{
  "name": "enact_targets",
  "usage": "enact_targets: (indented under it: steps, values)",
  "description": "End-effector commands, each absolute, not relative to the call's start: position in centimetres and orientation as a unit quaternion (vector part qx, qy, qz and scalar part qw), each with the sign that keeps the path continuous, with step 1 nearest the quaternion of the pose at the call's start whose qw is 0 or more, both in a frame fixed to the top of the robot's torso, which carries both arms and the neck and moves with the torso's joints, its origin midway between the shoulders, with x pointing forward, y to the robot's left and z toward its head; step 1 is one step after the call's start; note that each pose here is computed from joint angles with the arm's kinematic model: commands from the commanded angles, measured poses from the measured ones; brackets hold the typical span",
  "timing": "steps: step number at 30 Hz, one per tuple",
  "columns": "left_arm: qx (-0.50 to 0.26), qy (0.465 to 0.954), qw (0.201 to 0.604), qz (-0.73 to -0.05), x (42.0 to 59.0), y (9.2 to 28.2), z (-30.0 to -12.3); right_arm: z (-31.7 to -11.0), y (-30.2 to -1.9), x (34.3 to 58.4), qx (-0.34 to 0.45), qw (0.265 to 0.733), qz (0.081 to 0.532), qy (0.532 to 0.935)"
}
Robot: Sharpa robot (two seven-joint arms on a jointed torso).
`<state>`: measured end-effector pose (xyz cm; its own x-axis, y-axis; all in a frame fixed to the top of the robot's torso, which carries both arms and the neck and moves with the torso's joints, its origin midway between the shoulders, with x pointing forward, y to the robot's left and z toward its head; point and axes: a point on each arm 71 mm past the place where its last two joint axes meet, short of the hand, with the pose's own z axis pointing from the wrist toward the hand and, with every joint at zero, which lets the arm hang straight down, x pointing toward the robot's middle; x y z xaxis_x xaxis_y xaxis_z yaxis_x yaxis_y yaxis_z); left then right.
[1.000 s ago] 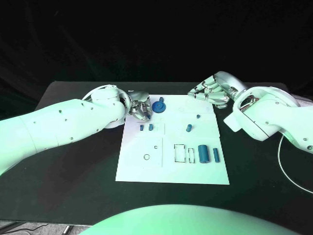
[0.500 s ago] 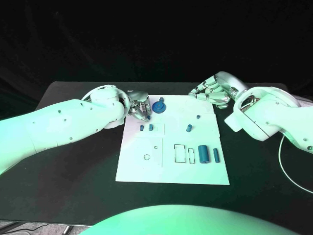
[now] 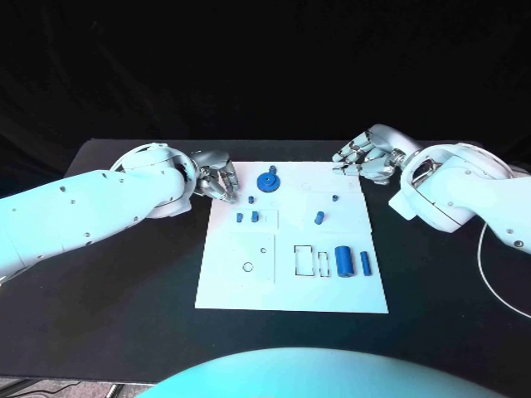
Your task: Assemble the parts on the task board
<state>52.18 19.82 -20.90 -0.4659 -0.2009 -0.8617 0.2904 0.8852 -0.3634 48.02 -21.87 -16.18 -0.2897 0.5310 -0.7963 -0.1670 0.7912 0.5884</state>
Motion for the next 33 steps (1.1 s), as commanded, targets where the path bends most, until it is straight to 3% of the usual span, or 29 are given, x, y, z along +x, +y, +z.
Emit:
enact_targets:
  steps: [1, 5, 10, 14, 19, 33]
  values:
    - [-0.122, 0.778, 0.500, -0.360, 52.3, 20.8, -19.8, -16.8, -21.5, 48.1, 0.003, 0.597, 0.257, 0.760]
    - [-0.238, 0.713, 0.486, -0.446, 52.3, 21.7, -19.0, -17.4, -21.2, 48.1, -0.064, 0.613, 0.229, 0.753]
    - [-0.375, 0.645, 0.419, -0.518, 51.7, 22.5, -18.9, -18.5, -20.6, 48.0, -0.131, 0.624, 0.196, 0.745]
    - [-0.441, 0.605, 0.371, -0.550, 51.2, 22.6, -19.1, -19.5, -20.3, 48.1, -0.167, 0.626, 0.172, 0.742]
    - [-0.474, 0.577, 0.342, -0.571, 50.7, 22.7, -19.2, -20.6, -19.9, 48.0, -0.191, 0.619, 0.157, 0.745]
    - [-0.481, 0.564, 0.334, -0.582, 50.4, 22.7, -19.0, -22.3, -18.8, 47.7, -0.213, 0.592, 0.153, 0.762]
